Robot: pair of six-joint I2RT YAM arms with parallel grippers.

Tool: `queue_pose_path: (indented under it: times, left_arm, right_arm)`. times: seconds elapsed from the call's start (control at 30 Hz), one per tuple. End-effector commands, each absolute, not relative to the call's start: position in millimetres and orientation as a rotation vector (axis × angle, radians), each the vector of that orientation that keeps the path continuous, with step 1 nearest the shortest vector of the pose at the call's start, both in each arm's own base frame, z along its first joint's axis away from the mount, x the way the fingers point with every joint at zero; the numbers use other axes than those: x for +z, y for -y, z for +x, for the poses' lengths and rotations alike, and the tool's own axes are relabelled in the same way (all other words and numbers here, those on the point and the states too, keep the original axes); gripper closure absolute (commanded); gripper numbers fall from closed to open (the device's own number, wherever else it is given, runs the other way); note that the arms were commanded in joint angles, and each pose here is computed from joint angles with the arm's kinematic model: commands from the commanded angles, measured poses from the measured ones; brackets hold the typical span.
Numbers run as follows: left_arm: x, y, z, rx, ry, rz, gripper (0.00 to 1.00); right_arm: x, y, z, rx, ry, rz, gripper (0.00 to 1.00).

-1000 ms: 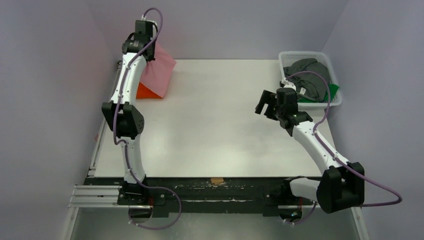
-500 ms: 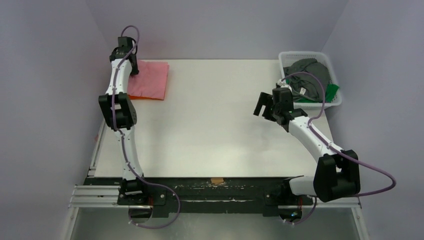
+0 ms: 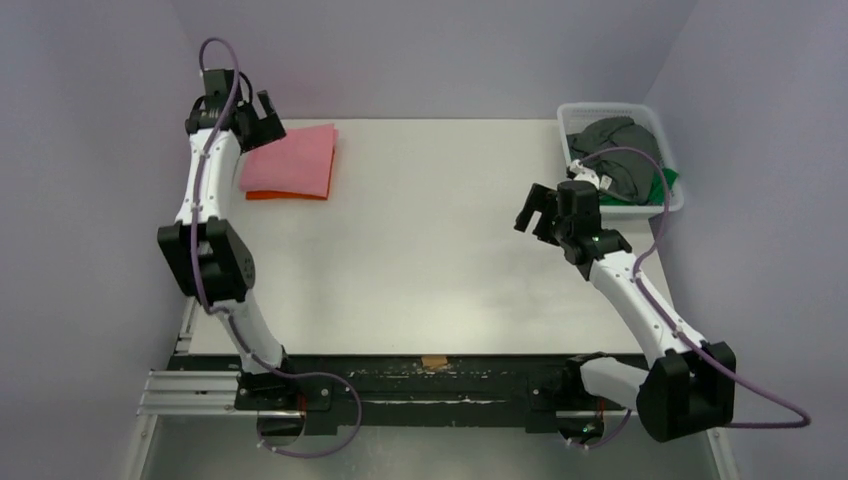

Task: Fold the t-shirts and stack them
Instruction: Reset both arms

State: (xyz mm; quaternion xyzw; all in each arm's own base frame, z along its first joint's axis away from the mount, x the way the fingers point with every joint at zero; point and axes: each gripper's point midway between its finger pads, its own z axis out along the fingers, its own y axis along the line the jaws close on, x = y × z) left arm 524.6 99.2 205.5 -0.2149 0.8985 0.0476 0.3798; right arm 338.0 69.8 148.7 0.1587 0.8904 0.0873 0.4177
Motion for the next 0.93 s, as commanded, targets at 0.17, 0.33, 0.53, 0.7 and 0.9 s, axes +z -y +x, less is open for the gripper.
queue_pose_path:
  times: [0.17,0.33,0.53,0.7,0.9]
  left_arm:
    - [248,82,372,-0.415,-2.095,-0.297,0.00]
    - [183,134,278,-0.511,-2.182,-0.120,0.00]
    - [143,109,241,-0.430,-2.222,-0.218,0.00]
    - [154,108,240,-0.441,-2.178,-0.196,0.00]
    - [151,91,238,-0.344,-2.180,-0.249,0.00]
  right_arm:
    - [159,-44,283,0.175,-2.158,0.517,0.07]
    - [143,-33,252,0.155,-2.160,0.573,0.07]
    - [116,-18,224,0.088,-2.162,0.587,0.07]
    - [116,-15,223,0.085,-2.130,0.568,0.07]
    - [117,-10,220,0.055,-2.134,0.575,0.06]
